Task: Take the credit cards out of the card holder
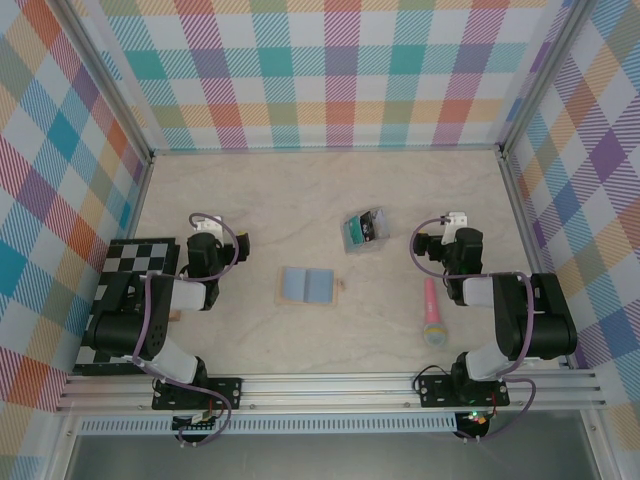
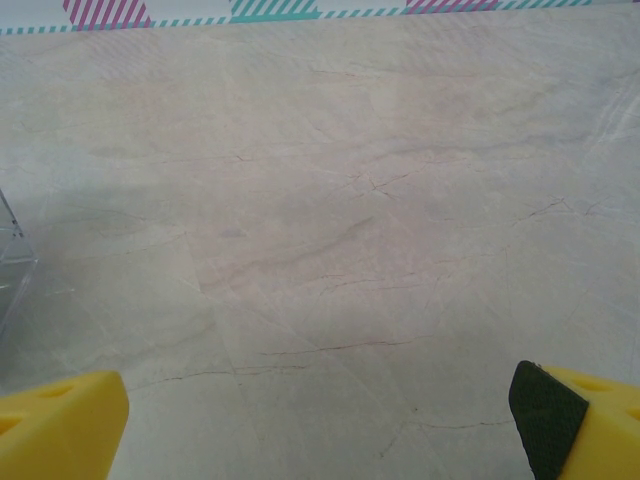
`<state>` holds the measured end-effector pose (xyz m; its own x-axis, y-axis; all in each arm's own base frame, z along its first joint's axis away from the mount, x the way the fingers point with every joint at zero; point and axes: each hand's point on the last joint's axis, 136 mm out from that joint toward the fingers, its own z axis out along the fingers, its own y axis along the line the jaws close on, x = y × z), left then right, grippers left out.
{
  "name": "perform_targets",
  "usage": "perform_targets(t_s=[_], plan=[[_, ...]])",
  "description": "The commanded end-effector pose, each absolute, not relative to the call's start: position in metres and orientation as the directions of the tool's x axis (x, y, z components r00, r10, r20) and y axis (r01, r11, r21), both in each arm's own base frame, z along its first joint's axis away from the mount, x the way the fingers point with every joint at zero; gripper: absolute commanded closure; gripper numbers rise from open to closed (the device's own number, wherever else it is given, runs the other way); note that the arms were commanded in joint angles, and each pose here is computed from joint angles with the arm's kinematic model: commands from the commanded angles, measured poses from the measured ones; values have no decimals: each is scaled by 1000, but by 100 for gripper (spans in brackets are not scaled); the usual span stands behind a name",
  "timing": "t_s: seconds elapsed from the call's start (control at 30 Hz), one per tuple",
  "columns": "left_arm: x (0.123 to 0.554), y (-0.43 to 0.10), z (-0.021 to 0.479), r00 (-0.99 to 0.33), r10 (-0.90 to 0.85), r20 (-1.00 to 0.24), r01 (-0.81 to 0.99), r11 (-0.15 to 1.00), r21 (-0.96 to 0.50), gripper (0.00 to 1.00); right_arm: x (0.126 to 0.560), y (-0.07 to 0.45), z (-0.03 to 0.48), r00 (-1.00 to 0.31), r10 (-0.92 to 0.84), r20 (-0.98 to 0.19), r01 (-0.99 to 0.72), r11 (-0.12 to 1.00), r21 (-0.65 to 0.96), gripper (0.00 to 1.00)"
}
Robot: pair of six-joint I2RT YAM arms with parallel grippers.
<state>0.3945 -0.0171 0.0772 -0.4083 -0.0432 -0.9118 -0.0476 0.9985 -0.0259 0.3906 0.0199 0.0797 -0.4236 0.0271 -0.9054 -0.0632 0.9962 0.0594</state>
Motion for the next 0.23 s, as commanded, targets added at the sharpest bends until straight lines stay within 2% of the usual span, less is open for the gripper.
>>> perform_targets(t_s=[0.0, 0.2], plan=[[399, -12, 78, -410, -65, -910, -59, 997, -44, 0, 397, 21, 90, -389, 47, -920, -72, 994, 81, 0], [399, -11, 79, -406, -64, -912, -61, 997, -43, 0, 395, 24, 91, -382, 38, -923, -93, 993, 79, 0]])
